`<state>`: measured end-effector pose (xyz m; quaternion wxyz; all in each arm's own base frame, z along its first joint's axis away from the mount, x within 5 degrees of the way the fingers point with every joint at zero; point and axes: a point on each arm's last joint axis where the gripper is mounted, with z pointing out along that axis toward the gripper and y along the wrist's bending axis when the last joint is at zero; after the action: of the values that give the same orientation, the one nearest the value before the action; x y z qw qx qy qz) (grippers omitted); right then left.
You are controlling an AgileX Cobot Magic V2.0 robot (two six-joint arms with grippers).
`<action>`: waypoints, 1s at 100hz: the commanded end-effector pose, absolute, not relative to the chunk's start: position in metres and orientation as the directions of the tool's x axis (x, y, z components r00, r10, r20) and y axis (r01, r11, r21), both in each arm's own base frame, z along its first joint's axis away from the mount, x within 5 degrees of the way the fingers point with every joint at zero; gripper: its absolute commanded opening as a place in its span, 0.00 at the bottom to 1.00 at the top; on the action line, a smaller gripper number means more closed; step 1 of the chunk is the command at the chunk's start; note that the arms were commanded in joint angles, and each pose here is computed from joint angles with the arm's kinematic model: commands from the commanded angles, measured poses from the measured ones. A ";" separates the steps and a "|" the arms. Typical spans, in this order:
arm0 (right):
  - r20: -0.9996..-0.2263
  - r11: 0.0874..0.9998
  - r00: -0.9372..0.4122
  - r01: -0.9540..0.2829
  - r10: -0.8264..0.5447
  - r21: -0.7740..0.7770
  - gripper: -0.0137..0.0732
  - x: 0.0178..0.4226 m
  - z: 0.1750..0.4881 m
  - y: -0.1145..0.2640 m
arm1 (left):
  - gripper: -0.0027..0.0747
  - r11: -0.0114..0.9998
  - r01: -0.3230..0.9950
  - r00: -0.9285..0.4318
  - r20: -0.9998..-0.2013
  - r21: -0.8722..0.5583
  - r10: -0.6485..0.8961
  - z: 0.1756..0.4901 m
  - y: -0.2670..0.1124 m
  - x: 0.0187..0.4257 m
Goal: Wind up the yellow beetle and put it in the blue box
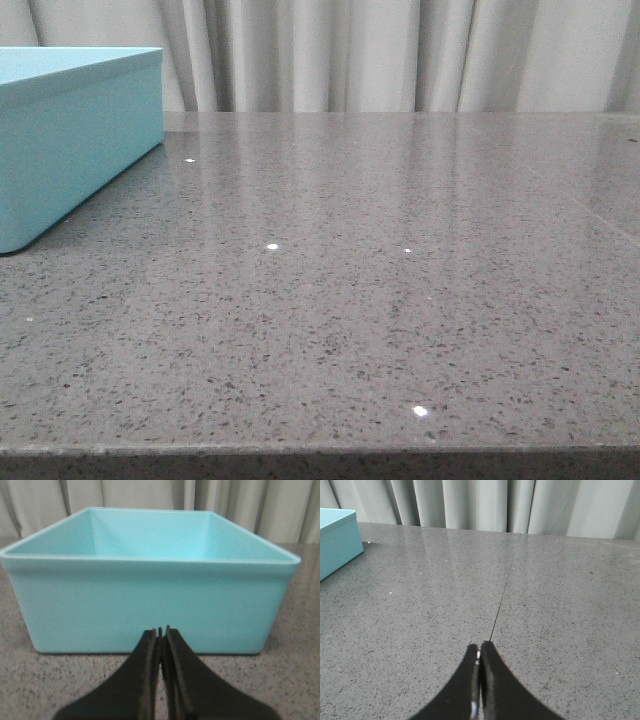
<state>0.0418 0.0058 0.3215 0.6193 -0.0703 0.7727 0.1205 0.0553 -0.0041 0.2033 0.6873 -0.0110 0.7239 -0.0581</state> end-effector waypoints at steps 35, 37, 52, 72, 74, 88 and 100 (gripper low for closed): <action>-0.989 0.958 -0.138 -0.275 0.047 0.084 0.08 0.043 0.334 0.007 | 0.01 0.987 0.068 0.033 -0.989 -0.143 -0.146 0.203 -0.003 0.054; -0.989 0.958 -0.138 -0.275 0.047 0.084 0.08 0.043 0.334 0.007 | 0.01 0.987 0.068 0.033 -0.989 -0.143 -0.146 0.203 -0.003 0.054; -0.989 0.958 -0.138 -0.275 0.047 0.084 0.08 0.043 0.334 0.007 | 0.01 0.987 0.068 0.033 -0.989 -0.143 -0.146 0.203 -0.003 0.054; -0.989 0.958 -0.138 -0.275 0.047 0.084 0.08 0.043 0.334 0.007 | 0.01 0.987 0.068 0.033 -0.989 -0.143 -0.146 0.203 -0.003 0.054; -0.989 0.958 -0.138 -0.275 0.047 0.084 0.08 0.043 0.334 0.007 | 0.01 0.987 0.068 0.033 -0.989 -0.143 -0.146 0.203 -0.003 0.054; -0.989 0.958 -0.138 -0.275 0.047 0.084 0.08 0.043 0.334 0.007 | 0.01 0.987 0.068 0.033 -0.989 -0.143 -0.146 0.203 -0.003 0.054; -0.989 0.958 -0.138 -0.275 0.047 0.084 0.08 0.043 0.334 0.007 | 0.01 0.987 0.068 0.033 -0.989 -0.143 -0.146 0.203 -0.003 0.054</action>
<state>0.0418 0.0058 0.3215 0.6193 -0.0703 0.7727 0.1205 0.0558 -0.0039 0.2010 0.6876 -0.0243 0.7224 -0.0686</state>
